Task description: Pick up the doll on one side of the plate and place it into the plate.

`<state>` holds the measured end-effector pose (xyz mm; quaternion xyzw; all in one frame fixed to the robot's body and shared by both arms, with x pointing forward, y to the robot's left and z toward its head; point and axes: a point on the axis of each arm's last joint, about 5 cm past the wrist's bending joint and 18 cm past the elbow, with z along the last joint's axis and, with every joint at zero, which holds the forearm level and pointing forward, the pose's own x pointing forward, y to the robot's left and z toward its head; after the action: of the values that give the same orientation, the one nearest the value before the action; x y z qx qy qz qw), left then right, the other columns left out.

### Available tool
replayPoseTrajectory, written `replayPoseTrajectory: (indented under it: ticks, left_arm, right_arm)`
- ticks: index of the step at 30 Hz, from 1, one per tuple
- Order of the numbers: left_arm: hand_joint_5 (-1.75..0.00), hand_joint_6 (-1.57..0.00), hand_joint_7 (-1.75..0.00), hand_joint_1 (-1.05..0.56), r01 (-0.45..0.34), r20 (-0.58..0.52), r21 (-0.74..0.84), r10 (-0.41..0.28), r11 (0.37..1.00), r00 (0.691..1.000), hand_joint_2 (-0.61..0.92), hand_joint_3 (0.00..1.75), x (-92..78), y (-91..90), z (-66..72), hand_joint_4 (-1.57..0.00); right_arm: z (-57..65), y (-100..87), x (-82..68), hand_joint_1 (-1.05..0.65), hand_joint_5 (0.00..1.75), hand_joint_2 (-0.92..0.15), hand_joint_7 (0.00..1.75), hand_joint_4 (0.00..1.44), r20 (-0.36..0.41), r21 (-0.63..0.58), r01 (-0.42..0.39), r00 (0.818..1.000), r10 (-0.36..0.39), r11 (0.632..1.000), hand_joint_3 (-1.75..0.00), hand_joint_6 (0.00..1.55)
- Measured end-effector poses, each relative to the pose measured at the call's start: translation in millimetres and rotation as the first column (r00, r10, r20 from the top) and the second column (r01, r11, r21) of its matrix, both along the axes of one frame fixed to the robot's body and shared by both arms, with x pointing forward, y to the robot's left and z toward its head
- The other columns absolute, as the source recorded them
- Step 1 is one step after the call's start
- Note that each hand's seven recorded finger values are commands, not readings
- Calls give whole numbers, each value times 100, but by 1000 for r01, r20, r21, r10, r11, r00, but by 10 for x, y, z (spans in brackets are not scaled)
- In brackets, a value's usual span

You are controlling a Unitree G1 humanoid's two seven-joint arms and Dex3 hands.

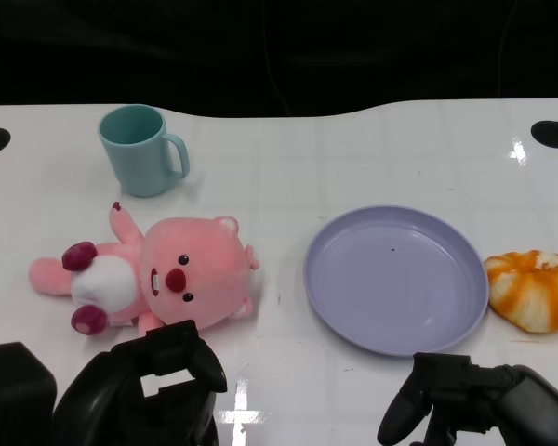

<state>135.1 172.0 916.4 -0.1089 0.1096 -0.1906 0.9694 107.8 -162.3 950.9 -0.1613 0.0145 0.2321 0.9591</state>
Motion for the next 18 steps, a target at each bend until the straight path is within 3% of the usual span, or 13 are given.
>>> replayPoseTrajectory:
  ticks: [18]
  left_arm:
    - [-175, -75, -150, -14, -1, -7, 0, 1, 1000, 1000, 50, 123, -16, 1, -6, -80]
  right_arm:
    - [7, -15, -5, -7, 154, -57, 119, 66, 7, 3, 6, 1000, -6, 1000, -103, 64]
